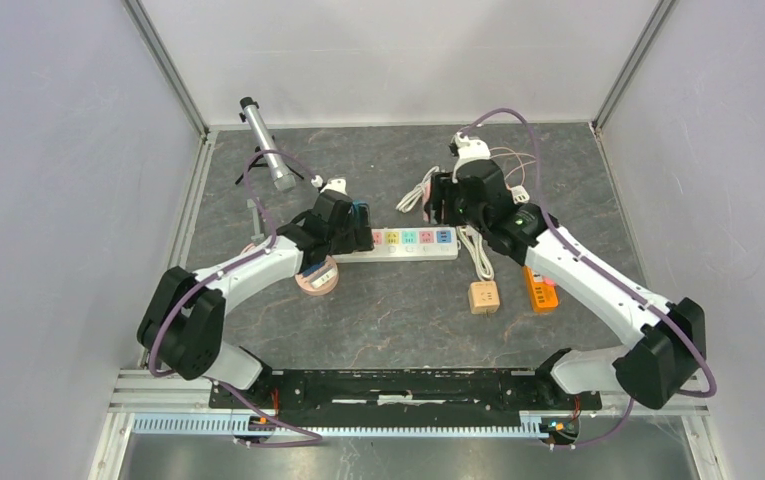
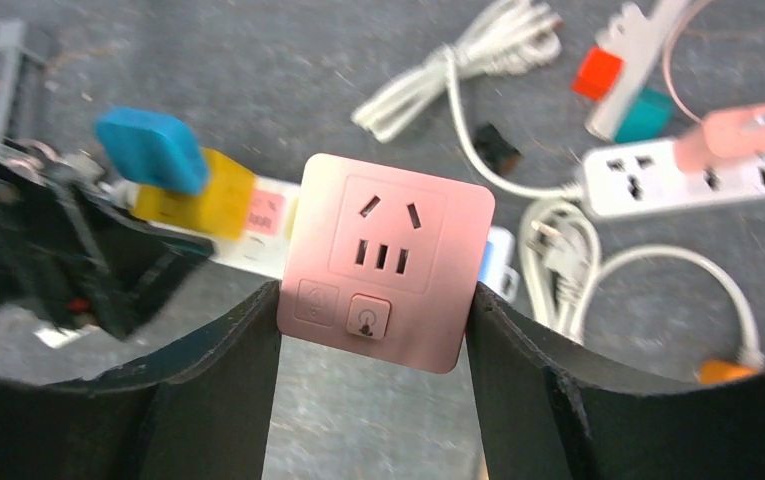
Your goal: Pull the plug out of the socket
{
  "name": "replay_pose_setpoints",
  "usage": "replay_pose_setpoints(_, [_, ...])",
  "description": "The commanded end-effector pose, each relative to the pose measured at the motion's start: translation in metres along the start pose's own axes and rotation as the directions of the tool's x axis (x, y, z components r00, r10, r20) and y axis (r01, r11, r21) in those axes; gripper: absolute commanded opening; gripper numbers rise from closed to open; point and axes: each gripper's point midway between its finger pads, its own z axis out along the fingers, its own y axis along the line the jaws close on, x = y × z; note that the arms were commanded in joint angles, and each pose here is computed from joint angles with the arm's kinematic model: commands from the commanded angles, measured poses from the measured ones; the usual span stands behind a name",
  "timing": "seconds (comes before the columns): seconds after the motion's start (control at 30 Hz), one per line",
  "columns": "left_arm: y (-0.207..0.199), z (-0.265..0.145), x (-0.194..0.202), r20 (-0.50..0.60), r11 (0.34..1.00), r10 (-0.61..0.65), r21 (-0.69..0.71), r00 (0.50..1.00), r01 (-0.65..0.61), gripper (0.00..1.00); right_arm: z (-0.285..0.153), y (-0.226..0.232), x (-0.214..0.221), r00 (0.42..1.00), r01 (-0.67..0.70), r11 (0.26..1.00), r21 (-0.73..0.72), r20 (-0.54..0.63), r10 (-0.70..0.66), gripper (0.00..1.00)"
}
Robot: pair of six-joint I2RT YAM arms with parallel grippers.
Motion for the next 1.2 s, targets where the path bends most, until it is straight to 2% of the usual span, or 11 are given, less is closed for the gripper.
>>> replay_pose_setpoints(0.0, [-0.028, -0.035, -0.044, 0.072, 0.995, -0.005, 0.101, 0.997, -0.002, 0.99, -0.019, -0.02, 0.025, 0.991, 0.064, 0.998, -0.026, -0.115, -0.067, 0.0])
replay_pose_setpoints(0.13, [-0.031, -0.054, -0.058, 0.125, 0.992, -0.007, 0.125, 0.992, -0.009, 1.0, -0.031, -0.013, 0.063, 0.961, 0.094, 0.987, -0.133, -0.247, -0.124, 0.0])
replay_pose_setpoints(0.3, [-0.021, -0.065, -0.063, 0.15, 0.996, 0.014, 0.089, 0.989, -0.027, 1.0, -0.044, 0.005, 0.114, 0.901, 0.036, 0.954, -0.297, -0.403, -0.159, 0.0])
replay_pose_setpoints(0.5, [-0.02, -0.075, -0.07, 0.189, 0.995, 0.016, 0.095, 0.982, -0.035, 1.0, -0.063, -0.01, 0.161, 0.84, 0.047, 0.945, -0.323, -0.499, -0.213, 0.0])
replay_pose_setpoints(0.67, [-0.017, -0.077, -0.074, 0.208, 0.996, 0.022, 0.077, 0.978, -0.039, 1.0, -0.083, -0.019, 0.196, 0.754, 0.022, 0.947, -0.322, -0.617, -0.227, 0.0])
replay_pose_setpoints(0.8, [-0.013, -0.076, -0.076, 0.22, 0.998, 0.021, 0.053, 0.975, -0.033, 1.0, -0.085, -0.02, 0.206, 0.729, 0.001, 0.948, -0.319, -0.648, -0.219, 0.02])
replay_pose_setpoints(0.9, [-0.013, -0.076, -0.078, 0.229, 0.998, 0.028, 0.05, 0.973, -0.041, 1.0, -0.081, -0.018, 0.212, 0.711, -0.012, 0.947, -0.32, -0.669, -0.217, 0.14])
replay_pose_setpoints(1.03, [-0.012, -0.076, -0.08, 0.23, 0.997, 0.046, 0.045, 0.972, -0.058, 1.0, -0.069, -0.021, 0.213, 0.722, -0.001, 0.958, -0.286, -0.664, -0.197, 0.43])
replay_pose_setpoints(1.17, [-0.013, -0.075, -0.077, 0.219, 0.997, 0.053, 0.05, 0.974, -0.066, 1.0, -0.056, -0.022, 0.214, 0.731, 0.009, 0.964, -0.265, -0.657, -0.187, 0.61])
